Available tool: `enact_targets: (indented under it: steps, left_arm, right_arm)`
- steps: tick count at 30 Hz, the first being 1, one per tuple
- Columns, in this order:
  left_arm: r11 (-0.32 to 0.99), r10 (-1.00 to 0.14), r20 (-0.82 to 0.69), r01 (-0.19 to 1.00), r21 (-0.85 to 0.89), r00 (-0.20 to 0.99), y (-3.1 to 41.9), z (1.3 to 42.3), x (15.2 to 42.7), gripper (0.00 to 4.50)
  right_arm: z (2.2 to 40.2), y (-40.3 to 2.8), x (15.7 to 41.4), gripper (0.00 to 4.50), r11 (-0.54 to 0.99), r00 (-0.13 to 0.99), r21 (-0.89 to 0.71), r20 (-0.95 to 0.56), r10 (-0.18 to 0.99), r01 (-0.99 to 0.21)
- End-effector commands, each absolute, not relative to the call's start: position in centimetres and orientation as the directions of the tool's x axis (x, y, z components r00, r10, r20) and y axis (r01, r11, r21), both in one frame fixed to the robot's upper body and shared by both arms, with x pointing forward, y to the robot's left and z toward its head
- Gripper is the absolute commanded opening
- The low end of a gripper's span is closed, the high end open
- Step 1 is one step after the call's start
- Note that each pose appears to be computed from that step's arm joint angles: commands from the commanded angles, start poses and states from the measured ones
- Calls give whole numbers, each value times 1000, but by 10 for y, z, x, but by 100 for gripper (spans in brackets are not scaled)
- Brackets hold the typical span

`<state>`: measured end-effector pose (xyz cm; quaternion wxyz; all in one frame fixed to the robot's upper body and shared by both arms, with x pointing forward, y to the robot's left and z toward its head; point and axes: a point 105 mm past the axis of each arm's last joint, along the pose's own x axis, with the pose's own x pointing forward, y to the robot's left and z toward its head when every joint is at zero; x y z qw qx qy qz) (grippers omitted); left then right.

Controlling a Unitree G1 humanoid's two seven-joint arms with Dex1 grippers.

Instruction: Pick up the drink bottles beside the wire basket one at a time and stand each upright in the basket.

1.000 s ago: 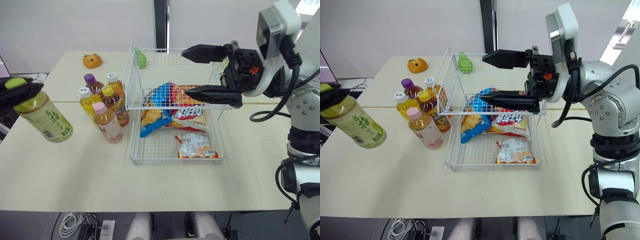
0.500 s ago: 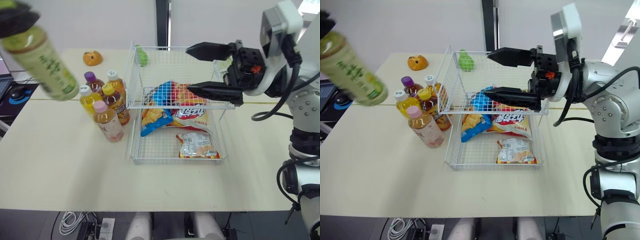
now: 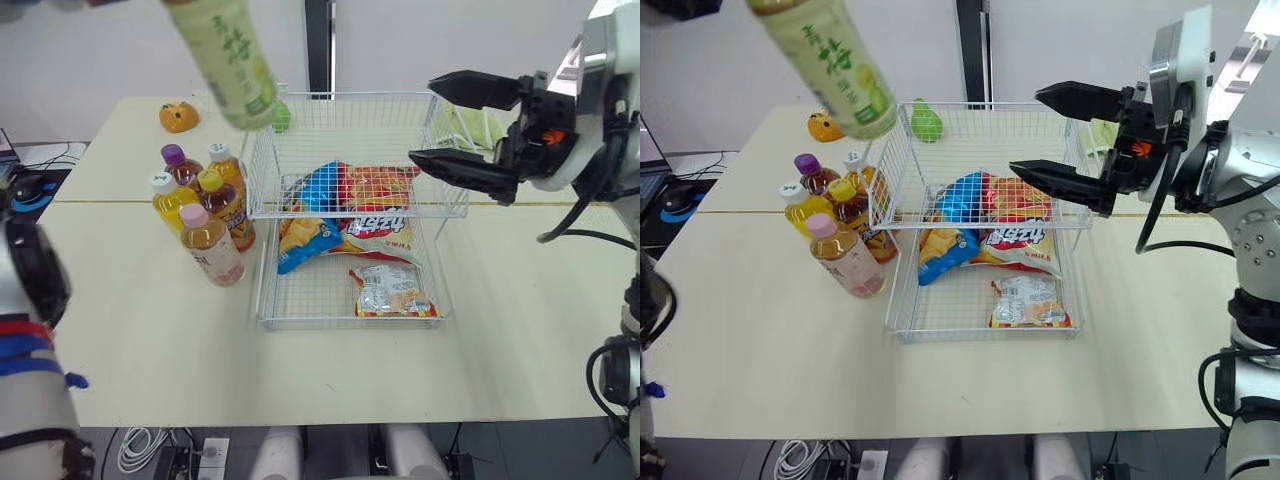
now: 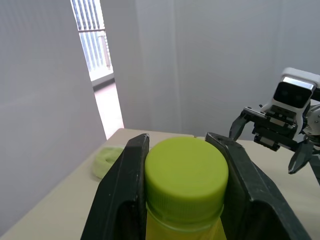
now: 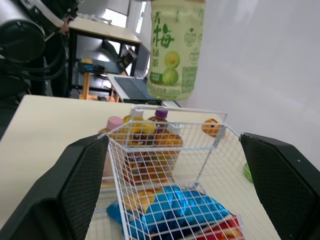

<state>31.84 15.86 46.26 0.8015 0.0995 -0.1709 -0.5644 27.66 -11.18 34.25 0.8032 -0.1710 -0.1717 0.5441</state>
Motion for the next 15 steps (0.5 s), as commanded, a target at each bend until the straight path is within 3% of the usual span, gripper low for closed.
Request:
enact_targets:
  steps: [1, 6, 15]
  left_arm:
    - [342, -938, 213, 832, 436, 274, 143, 476, 327, 138]
    - [304, -951, 199, 833, 462, 237, 105, 459, 352, 138]
    - [339, -940, 206, 814, 472, 272, 31, 433, 384, 138]
  right_arm:
    - [350, -123, 269, 450, 425, 431, -515, 115, 895, -745]
    - [347, -135, 267, 450, 512, 541, -526, 114, 833, -679]
    - [337, -153, 264, 450, 616, 672, -521, 104, 733, -591]
